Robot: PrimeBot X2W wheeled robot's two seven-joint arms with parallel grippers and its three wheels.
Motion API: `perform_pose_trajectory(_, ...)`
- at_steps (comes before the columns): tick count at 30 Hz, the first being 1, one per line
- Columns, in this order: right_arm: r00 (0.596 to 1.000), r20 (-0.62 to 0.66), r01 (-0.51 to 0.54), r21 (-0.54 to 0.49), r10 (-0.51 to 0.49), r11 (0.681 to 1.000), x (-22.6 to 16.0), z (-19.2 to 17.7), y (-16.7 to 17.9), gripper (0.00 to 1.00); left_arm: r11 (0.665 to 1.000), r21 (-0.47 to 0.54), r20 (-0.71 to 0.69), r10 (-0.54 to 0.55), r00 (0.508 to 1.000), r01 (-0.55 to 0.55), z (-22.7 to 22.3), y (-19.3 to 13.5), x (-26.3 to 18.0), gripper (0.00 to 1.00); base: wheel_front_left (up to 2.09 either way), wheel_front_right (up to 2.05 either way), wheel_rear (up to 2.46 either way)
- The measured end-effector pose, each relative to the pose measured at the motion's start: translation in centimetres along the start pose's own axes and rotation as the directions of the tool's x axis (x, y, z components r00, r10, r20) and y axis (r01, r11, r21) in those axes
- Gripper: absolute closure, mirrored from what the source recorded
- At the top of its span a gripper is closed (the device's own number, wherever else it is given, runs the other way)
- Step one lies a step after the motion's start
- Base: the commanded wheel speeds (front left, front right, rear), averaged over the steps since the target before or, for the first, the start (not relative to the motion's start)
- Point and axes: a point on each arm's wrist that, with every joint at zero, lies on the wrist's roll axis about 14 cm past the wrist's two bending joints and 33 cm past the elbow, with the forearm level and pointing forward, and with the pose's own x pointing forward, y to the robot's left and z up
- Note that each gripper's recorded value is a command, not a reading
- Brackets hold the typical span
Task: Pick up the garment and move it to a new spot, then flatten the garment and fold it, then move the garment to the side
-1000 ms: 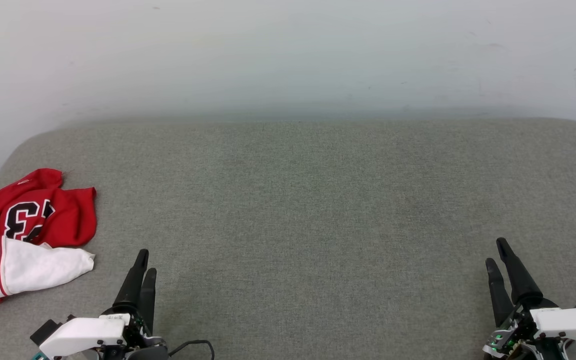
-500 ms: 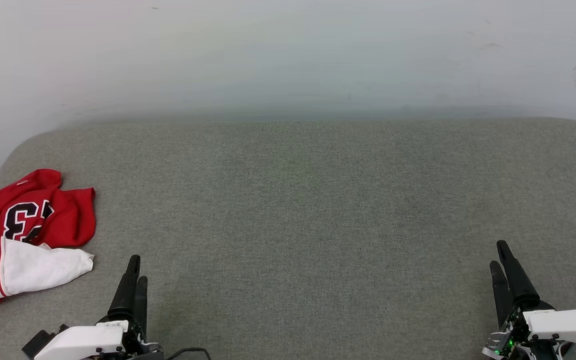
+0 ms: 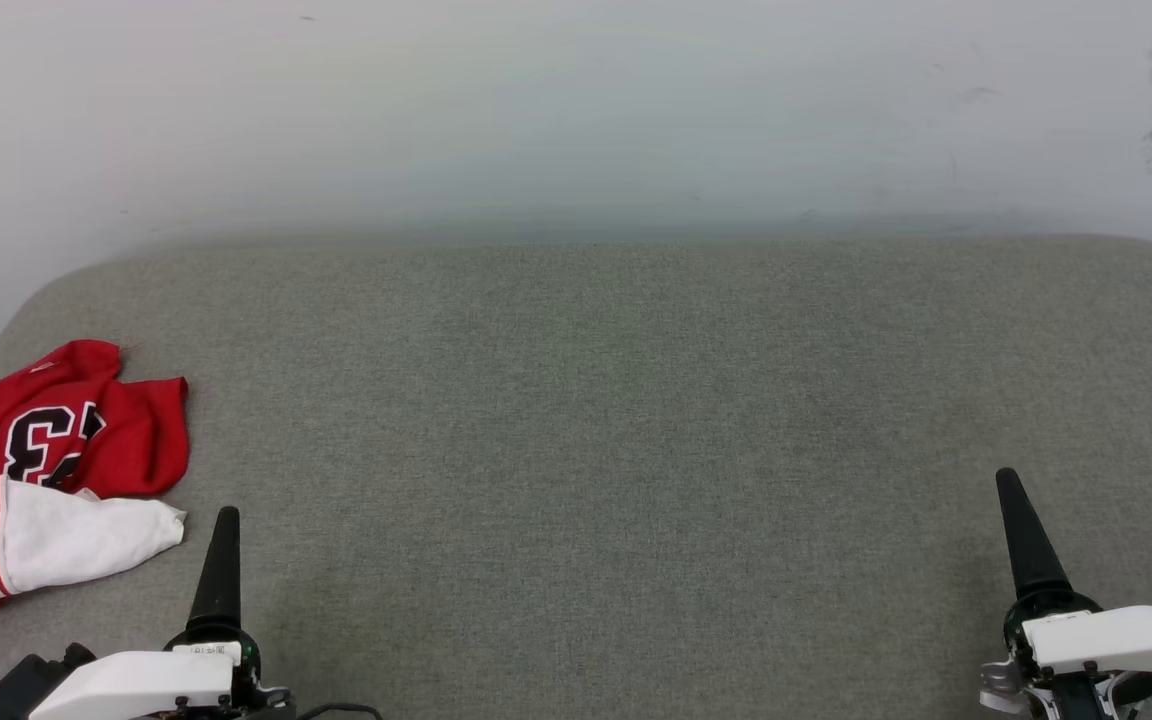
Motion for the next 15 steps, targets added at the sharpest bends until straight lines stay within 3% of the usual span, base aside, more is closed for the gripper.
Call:
perform_pose_trajectory(8,0.997,0.028,-0.070,-0.211,0.077,0.975,0.2,0.9,2.3,0.00,0.989,0.139,0.019,-0.062,0.998,0.059,0.5,-1.8,-0.1,0.00,0.00,0.00,0.00)
perform_pose_trajectory(15,0.990,0.012,-0.124,-0.411,0.142,0.903,0.1,0.5,4.2,0.00,0.942,0.299,0.012,-0.163,0.987,0.152,0.2,-4.9,0.1,0.00,0.00,0.00,0.00)
